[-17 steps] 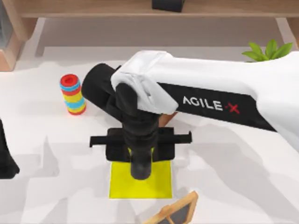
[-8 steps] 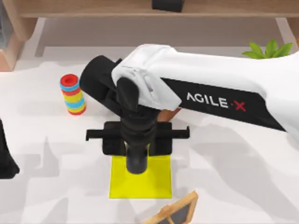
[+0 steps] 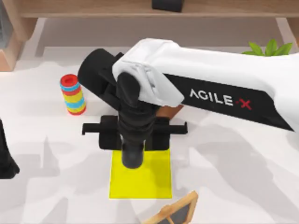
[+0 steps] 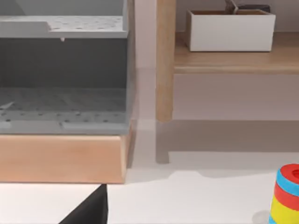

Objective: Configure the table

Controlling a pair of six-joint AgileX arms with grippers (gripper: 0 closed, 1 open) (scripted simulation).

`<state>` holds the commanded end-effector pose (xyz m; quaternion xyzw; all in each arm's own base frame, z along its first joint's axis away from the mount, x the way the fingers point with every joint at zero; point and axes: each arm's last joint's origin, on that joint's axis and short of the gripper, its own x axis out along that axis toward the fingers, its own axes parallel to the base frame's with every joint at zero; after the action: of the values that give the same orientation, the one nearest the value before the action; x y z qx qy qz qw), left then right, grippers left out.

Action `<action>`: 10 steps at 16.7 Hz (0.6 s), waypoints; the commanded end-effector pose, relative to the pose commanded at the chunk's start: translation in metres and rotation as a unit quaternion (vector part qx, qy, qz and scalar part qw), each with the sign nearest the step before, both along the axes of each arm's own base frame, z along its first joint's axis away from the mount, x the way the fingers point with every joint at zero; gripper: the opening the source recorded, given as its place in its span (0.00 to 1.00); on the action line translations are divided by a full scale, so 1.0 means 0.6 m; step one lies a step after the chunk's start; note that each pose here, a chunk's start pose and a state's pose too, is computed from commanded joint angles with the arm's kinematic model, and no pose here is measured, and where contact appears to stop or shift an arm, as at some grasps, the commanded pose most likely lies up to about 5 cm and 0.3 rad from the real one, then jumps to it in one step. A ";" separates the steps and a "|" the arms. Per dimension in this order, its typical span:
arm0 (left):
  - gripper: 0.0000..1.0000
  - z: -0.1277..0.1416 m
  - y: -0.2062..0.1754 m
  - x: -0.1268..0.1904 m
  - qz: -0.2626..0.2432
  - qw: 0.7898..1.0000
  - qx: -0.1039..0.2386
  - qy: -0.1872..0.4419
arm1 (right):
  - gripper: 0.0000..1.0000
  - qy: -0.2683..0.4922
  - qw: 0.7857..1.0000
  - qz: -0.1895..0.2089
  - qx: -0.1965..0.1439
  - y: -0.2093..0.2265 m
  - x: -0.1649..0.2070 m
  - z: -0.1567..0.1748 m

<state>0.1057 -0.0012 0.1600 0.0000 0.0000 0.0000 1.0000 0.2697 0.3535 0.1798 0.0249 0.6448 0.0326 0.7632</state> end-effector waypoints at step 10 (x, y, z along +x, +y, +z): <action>1.00 0.000 0.000 0.000 0.000 1.000 0.000 0.000 | 0.00 0.033 0.999 0.001 -0.042 -0.004 -0.004 -0.062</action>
<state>0.1057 -0.0012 0.1600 0.0000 0.0000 0.0000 1.0000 0.2671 0.3509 0.1424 -0.0064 0.6703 0.0052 0.7420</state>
